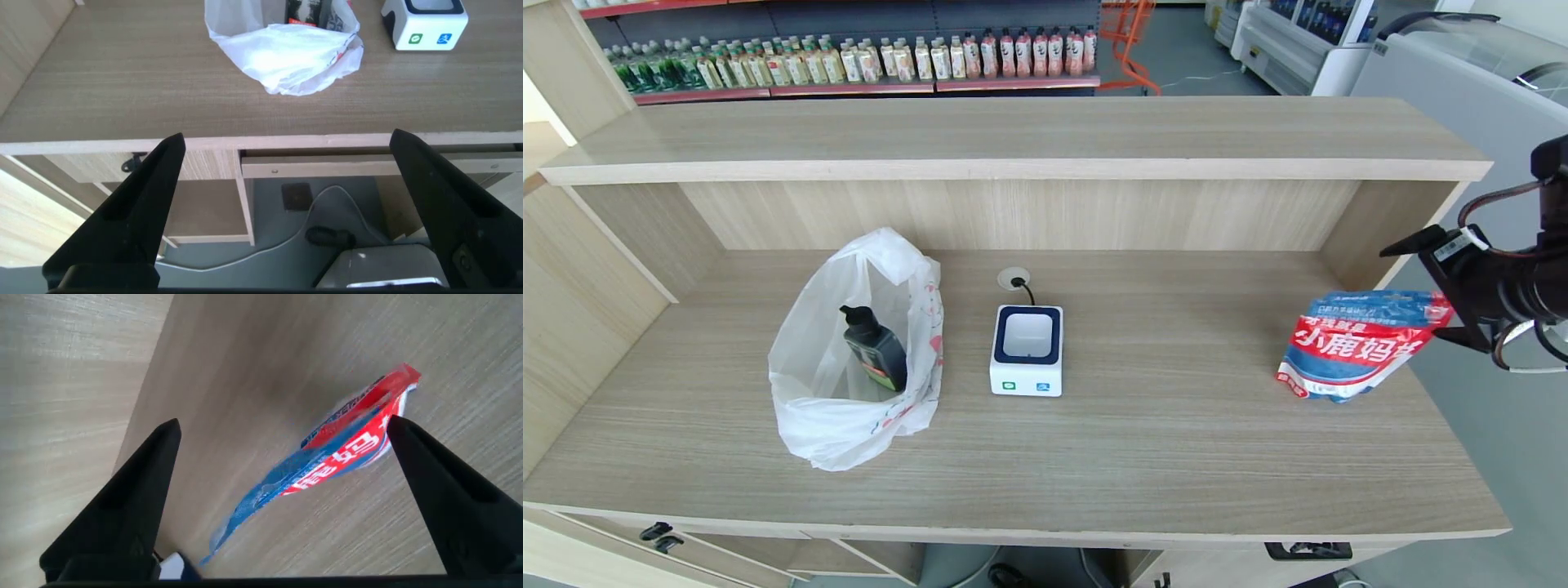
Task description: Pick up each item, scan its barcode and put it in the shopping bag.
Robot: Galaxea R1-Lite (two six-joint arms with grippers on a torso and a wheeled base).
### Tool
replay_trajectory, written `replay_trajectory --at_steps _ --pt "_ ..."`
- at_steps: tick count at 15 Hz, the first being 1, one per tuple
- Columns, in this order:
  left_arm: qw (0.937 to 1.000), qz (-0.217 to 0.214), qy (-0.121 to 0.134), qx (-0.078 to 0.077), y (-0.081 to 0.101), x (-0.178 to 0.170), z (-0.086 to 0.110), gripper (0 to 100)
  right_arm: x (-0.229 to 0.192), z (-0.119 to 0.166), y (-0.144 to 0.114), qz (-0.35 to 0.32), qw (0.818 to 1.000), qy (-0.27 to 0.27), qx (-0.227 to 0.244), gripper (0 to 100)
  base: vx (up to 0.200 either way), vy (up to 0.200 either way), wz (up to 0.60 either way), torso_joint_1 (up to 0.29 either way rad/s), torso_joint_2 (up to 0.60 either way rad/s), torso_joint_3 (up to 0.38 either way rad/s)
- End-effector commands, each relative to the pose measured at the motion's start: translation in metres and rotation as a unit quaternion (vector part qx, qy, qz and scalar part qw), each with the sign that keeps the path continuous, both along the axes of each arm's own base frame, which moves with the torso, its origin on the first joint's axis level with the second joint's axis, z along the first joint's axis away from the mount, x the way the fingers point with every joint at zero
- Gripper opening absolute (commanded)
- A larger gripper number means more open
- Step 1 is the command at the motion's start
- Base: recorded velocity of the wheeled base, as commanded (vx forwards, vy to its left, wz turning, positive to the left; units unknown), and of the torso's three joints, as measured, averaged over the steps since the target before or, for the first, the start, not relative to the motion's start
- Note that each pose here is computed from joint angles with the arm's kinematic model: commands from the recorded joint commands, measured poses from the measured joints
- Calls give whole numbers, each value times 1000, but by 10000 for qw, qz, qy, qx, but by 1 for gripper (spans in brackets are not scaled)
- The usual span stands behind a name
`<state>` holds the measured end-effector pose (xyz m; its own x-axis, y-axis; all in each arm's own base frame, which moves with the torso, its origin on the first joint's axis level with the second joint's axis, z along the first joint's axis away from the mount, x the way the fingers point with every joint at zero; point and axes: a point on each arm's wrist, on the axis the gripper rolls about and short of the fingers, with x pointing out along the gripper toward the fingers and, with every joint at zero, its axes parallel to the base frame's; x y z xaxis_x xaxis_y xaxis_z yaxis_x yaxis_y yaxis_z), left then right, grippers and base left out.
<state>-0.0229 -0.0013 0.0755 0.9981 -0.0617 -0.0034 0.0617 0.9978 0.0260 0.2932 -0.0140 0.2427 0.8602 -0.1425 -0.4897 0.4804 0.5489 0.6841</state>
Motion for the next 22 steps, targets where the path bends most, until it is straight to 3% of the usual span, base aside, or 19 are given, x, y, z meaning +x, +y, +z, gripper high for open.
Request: replay_trajectory --at_steps 1,6,14,17,21,22 --pt "10000 2 -2 0 0 0 0 100 18 -18 0 -34 9996 259 71 100 0 0 0 0 0 0" --pt "10000 2 -2 0 0 0 0 100 27 -33 21 95 9986 476 213 100 0 0 0 0 0 0" --pt "10000 2 -2 0 0 0 0 100 41 -66 21 100 9948 1001 170 100 0 0 0 0 0 0" --pt "10000 2 -2 0 0 0 0 100 48 -81 23 271 9918 1248 -55 100 0 0 0 0 0 0" --pt "10000 2 -2 0 0 0 0 100 57 -86 32 437 9939 1014 -79 100 0 0 0 0 0 0" --pt "10000 2 -2 0 0 0 0 100 59 -88 34 557 9927 1056 -152 0 0 0 0 0 0 0"
